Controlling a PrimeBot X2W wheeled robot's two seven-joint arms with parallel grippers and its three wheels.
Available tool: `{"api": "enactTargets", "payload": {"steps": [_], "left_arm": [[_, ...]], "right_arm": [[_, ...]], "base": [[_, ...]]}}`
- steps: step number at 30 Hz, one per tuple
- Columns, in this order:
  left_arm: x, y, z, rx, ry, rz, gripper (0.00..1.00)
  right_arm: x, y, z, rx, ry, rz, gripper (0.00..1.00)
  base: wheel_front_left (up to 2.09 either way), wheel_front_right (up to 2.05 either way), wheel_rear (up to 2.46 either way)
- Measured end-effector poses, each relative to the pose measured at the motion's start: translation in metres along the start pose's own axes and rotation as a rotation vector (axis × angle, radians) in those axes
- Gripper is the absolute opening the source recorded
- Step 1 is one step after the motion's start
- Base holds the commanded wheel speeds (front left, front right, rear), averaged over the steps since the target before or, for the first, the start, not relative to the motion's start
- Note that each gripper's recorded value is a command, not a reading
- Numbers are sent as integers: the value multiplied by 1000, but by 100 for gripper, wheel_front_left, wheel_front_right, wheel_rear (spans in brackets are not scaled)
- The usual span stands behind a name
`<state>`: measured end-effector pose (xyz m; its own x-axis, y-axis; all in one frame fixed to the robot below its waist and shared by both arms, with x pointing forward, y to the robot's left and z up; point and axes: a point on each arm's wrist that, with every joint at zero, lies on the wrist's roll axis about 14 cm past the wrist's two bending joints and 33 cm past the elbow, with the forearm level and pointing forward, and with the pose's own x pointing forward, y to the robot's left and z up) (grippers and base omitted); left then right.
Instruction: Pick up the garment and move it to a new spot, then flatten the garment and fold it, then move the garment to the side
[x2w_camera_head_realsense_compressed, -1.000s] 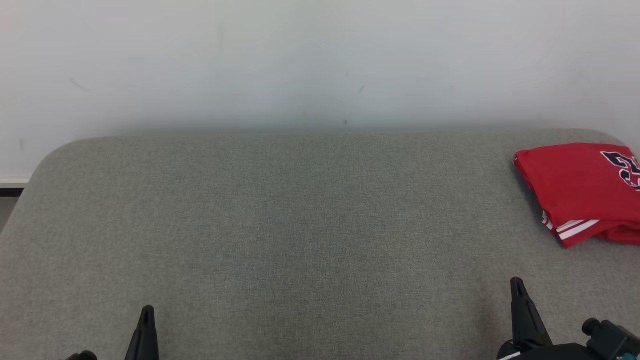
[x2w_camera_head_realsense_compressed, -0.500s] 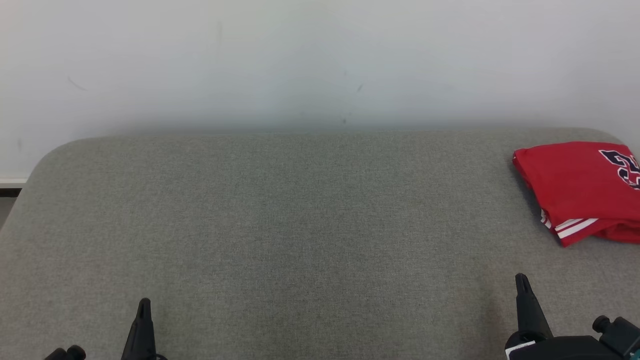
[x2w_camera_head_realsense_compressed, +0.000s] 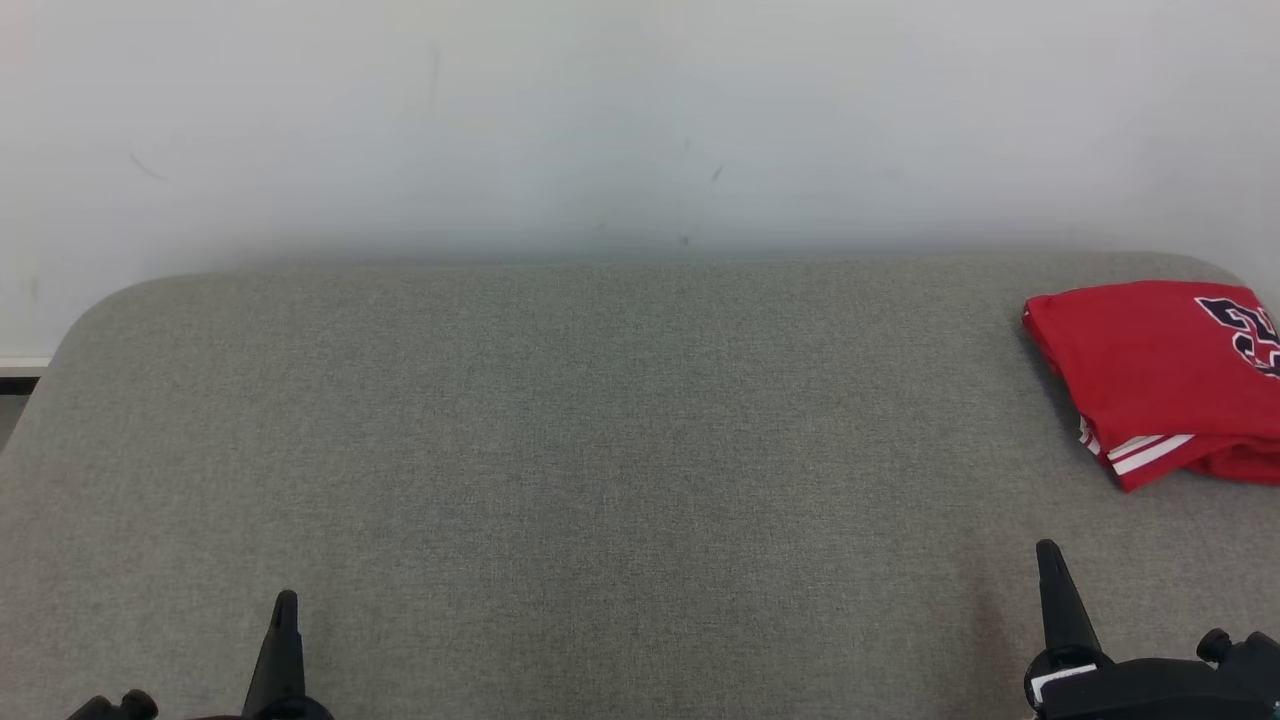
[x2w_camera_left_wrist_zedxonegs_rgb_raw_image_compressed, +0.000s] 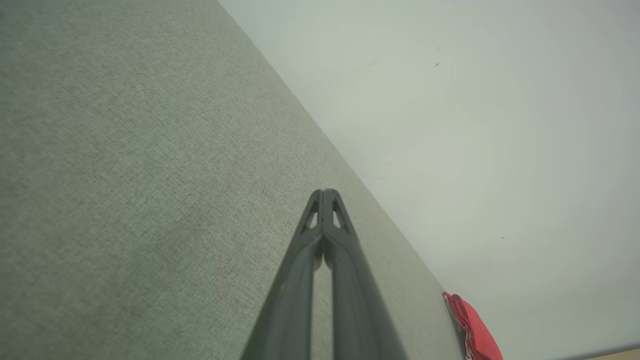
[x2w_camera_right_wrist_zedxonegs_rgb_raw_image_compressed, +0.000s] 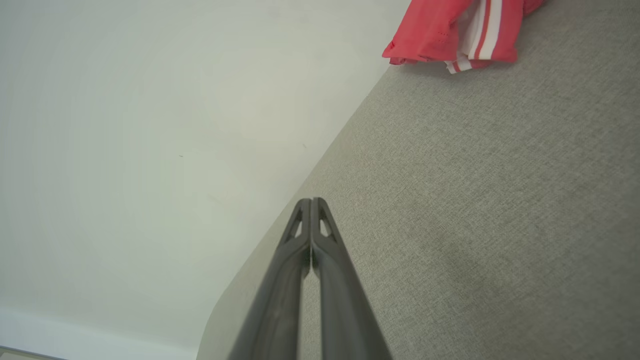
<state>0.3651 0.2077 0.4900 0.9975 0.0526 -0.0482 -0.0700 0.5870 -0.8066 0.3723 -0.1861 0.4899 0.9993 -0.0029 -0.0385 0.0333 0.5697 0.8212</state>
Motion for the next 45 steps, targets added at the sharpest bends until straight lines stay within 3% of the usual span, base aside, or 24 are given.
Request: {"api": "enactTargets", "payload": {"steps": [45], "left_arm": [[15, -10, 1, -437, 26, -25, 0]], "right_arm": [[11, 3, 13, 423, -3, 9, 0]], "base": [[0, 0, 0]]}}
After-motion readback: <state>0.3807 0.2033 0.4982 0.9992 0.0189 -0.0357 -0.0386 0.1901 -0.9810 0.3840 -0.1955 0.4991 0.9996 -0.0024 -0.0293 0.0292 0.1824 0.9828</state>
